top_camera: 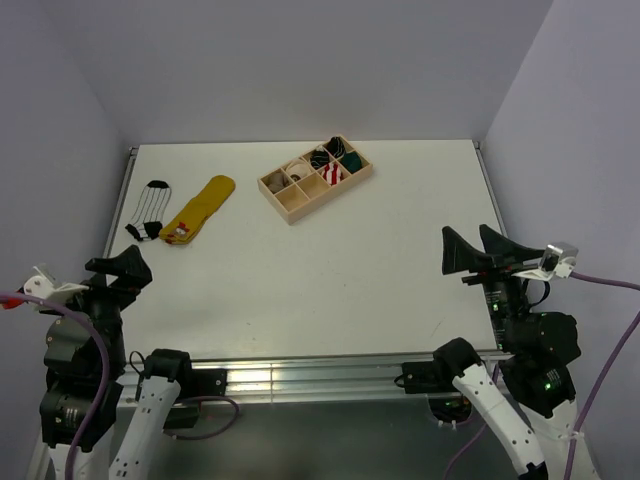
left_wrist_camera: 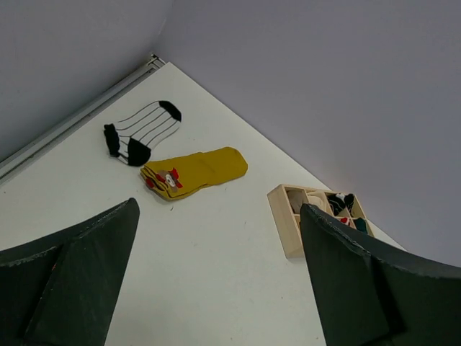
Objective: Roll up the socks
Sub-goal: Move the sock to the center of the board.
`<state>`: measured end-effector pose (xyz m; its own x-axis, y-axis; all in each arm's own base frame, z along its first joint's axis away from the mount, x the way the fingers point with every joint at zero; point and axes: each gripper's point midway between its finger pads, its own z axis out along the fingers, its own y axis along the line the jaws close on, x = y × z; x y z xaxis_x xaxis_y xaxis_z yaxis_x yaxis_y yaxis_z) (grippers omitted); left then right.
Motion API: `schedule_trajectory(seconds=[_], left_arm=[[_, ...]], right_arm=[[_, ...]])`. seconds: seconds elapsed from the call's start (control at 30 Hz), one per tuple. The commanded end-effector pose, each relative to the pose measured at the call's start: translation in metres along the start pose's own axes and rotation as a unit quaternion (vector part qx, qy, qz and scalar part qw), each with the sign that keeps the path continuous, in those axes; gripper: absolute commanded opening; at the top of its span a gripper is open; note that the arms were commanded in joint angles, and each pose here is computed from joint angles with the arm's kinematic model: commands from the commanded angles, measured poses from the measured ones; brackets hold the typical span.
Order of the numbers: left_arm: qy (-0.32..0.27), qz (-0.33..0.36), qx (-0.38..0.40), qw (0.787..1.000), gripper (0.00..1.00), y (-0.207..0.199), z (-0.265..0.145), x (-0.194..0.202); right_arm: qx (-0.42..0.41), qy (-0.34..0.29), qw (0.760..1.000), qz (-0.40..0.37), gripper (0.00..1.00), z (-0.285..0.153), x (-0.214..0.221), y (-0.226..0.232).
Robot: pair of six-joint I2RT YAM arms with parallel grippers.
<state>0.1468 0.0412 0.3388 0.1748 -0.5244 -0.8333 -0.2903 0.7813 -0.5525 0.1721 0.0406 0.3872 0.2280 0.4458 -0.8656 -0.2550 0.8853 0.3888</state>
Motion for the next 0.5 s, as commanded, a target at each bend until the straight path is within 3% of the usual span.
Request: schedule_trajectory(seconds=[0.0, 0.2, 0.47], left_arm=[[-0.016, -0.006, 0.01, 1.0, 0.99, -0.012, 0.011, -0.008], [0.009, 0.01, -0.001, 1.0, 0.99, -0.018, 0.036, 0.01], [0.178, 0.023, -0.017, 0.984, 0.99, -0.037, 0.099, 0.109]], right_arm=[[-0.026, -0.022, 0.999, 0.015, 1.0, 0.001, -0.01, 0.011], [-0.049, 0.015, 0.998, 0.027, 1.0, 0.011, 0.014, 0.021], [-0.096, 0.11, 0.988, 0.043, 1.0, 0.024, 0.068, 0.041]])
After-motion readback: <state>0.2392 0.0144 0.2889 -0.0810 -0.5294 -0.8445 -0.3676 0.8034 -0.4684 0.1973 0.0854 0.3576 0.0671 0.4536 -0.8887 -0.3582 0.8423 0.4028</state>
